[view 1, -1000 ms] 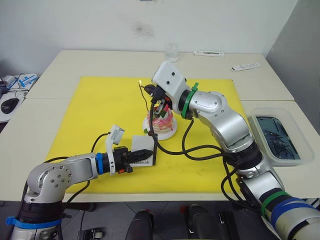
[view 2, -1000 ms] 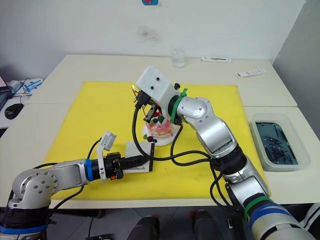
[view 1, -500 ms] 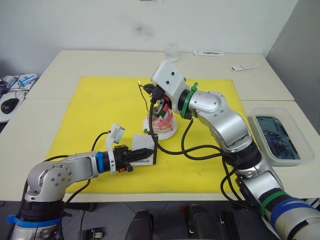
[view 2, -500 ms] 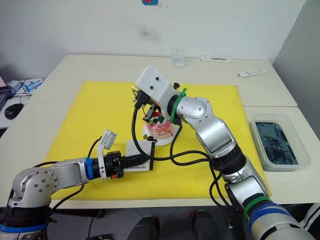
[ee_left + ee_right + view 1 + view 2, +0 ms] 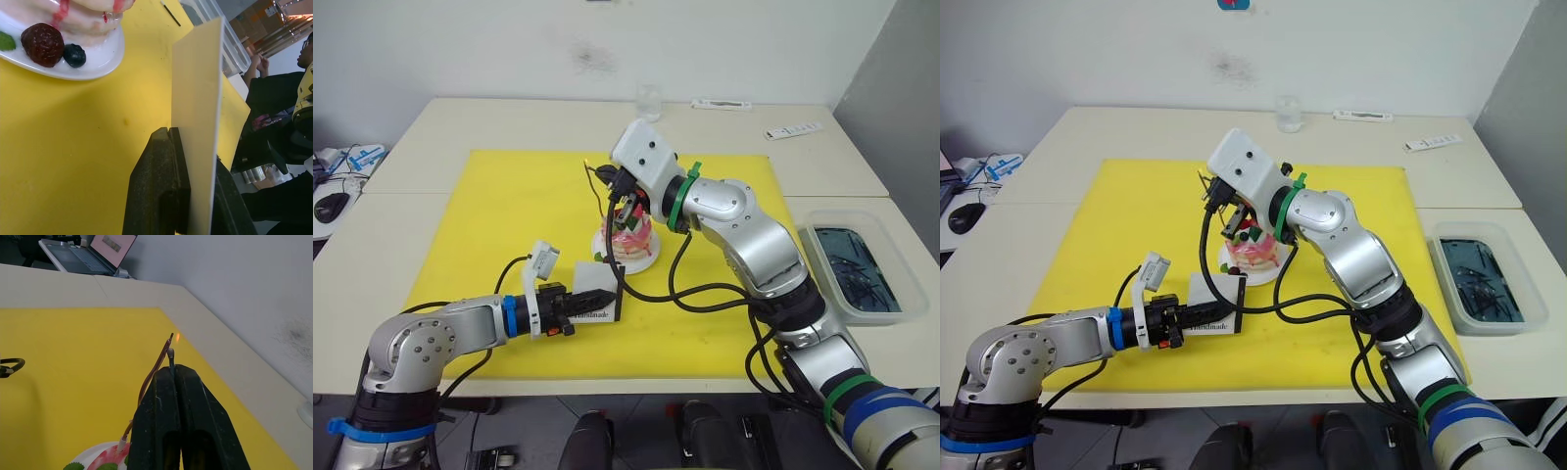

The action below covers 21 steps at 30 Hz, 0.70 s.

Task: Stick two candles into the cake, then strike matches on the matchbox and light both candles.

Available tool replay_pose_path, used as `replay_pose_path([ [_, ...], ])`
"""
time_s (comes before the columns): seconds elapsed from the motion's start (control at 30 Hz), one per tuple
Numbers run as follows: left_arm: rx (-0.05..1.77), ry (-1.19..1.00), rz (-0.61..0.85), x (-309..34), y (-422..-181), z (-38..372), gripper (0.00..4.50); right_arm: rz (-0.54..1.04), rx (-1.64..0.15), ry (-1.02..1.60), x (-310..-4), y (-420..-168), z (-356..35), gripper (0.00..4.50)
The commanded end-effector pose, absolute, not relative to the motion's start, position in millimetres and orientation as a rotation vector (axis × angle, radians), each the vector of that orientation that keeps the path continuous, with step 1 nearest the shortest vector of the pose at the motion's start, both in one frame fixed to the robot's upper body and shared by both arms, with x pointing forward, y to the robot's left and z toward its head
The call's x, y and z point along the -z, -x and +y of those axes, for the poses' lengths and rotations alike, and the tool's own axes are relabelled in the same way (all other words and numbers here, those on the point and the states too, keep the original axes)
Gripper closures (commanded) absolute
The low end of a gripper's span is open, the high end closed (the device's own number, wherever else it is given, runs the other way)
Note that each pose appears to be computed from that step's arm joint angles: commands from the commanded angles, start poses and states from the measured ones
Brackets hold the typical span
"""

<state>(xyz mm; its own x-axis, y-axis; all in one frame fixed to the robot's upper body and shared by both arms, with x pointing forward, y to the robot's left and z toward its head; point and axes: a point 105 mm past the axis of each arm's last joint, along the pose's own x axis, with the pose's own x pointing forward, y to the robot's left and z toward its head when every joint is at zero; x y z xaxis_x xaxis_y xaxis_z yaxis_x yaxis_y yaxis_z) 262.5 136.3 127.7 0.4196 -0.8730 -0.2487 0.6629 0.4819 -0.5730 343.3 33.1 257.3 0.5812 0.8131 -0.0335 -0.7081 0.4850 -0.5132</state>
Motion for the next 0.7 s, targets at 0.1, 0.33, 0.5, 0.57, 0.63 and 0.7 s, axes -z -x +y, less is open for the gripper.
replay_pose_path([
  [0.1, 1.019, 0.41, 0.541, -134.1, -262.4, 133.5, 4.5, -0.296, -0.927, 0.518, -274.4, -340.5, 31.6, 4.47],
  [0.33, 1.02, 0.411, 0.539, -134.9, -262.9, 133.0, 4.5, -0.296, -0.929, 0.52, -274.3, -340.4, 31.6, 4.47],
  [0.5, 1.02, 0.415, 0.538, -134.9, -263.2, 132.8, 4.5, -0.296, -0.93, 0.523, -274.0, -340.2, 31.6, 4.47],
  [0.57, 1.021, 0.415, 0.538, -135.0, -263.3, 132.8, 4.5, -0.296, -0.931, 0.523, -274.0, -340.1, 31.6, 4.47],
  [0.63, 1.02, 0.417, 0.538, -134.7, -263.6, 132.7, 4.5, -0.295, -0.932, 0.524, -273.4, -340.3, 31.6, 4.47],
  [0.7, 1.02, 0.418, 0.537, -134.5, -263.8, 132.6, 4.5, -0.295, -0.932, 0.524, -273.2, -340.3, 31.5, 4.47],
])
